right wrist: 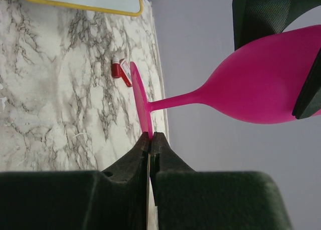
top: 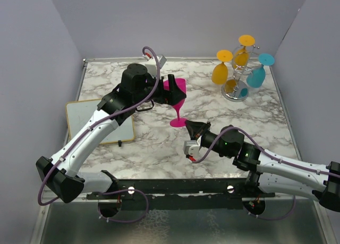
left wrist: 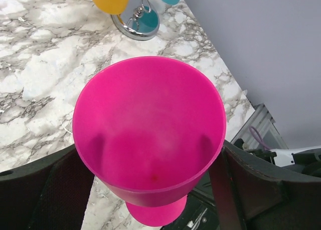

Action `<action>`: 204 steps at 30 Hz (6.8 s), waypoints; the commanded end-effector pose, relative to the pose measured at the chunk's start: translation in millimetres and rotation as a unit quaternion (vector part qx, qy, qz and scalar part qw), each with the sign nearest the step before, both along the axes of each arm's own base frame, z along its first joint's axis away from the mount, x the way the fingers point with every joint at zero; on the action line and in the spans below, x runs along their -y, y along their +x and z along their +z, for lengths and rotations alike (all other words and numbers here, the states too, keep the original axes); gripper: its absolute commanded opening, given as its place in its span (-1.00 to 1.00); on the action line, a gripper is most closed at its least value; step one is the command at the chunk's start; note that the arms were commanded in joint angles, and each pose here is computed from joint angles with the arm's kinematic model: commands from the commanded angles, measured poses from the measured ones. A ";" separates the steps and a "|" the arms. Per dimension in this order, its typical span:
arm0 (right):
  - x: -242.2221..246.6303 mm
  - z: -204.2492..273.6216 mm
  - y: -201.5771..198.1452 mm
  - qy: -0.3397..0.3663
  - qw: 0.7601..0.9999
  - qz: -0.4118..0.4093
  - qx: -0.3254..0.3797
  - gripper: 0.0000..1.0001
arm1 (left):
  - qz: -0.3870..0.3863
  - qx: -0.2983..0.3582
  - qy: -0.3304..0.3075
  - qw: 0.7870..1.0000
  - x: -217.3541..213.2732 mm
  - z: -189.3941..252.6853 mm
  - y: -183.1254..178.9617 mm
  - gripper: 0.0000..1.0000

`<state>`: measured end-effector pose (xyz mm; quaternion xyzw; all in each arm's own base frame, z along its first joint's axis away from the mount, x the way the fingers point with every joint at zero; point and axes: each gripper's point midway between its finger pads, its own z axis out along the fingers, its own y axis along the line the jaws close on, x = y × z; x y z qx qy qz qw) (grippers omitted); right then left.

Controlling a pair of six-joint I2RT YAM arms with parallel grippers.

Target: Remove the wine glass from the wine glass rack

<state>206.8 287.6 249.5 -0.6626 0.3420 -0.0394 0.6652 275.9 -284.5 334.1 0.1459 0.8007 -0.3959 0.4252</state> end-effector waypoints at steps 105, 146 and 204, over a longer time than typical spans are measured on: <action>122.5 41.1 84.1 0.483 0.751 -0.313 -0.325 0.99 | 0.234 0.238 0.125 0.934 -36.6 -185.2 280.8 0.99; 127.4 158.0 111.3 0.496 0.701 -0.381 -0.343 0.99 | 0.127 0.183 0.033 0.974 -83.6 9.4 72.7 0.98; 373.7 12.4 281.9 0.780 0.251 -0.212 -0.532 -0.13 | 0.068 0.190 0.124 0.972 -33.3 -24.0 43.3 0.98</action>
